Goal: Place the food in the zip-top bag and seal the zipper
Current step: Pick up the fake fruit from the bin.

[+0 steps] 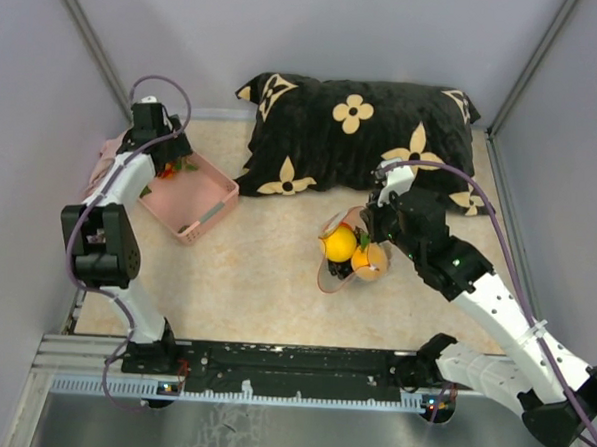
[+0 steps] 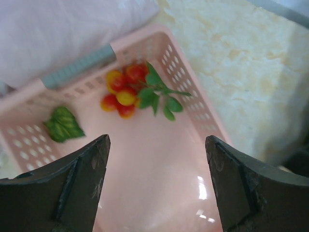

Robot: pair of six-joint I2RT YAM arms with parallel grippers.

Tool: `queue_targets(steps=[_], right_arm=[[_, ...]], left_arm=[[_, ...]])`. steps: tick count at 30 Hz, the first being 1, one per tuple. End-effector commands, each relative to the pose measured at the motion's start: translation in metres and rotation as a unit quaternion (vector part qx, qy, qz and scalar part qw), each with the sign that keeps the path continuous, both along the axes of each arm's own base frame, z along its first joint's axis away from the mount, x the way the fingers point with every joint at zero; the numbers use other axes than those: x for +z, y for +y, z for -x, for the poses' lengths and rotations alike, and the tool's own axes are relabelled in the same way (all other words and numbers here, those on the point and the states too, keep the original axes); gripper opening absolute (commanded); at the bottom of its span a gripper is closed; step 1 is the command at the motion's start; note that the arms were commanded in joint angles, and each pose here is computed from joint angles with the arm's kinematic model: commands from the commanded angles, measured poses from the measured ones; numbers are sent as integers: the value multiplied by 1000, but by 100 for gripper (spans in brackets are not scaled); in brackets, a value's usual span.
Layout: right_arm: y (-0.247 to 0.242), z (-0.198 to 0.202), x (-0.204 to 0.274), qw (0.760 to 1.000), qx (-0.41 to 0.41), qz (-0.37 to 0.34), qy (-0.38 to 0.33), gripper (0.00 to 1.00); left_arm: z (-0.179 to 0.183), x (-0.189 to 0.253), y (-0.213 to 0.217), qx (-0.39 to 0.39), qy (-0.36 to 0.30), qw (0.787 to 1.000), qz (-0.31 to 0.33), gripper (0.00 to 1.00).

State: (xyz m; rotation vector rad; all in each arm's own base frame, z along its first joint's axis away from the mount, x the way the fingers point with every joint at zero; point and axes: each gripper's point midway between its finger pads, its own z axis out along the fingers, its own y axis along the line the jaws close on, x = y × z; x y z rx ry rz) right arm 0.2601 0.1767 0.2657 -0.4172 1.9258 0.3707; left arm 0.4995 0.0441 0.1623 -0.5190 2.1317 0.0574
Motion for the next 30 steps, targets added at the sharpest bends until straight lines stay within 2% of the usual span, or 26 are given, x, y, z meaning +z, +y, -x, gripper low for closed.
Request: queue_targets(steps=[1, 7, 11, 16, 19, 24, 30], right_arm=[[6, -7, 23, 999, 4, -31, -38, 0], [11, -7, 22, 999, 18, -24, -33, 0], [13, -8, 19, 999, 27, -10, -25, 0], [16, -7, 14, 999, 40, 1, -16, 0], [17, -8, 12, 999, 42, 7, -12, 0], [19, -7, 15, 999, 48, 6, -12, 0], [20, -9, 15, 999, 51, 12, -10, 0]], left_arm=[[-15, 23, 32, -39, -3, 988, -151, 86], [-33, 12, 28, -177, 28, 949, -261, 86], [-36, -14, 20, -248, 67, 927, -275, 86], [-44, -34, 19, -269, 111, 912, -288, 82], [-49, -45, 14, -295, 123, 893, -317, 77], [-57, -63, 21, -311, 153, 861, -373, 77], [-72, -72, 17, -318, 153, 855, -379, 77]])
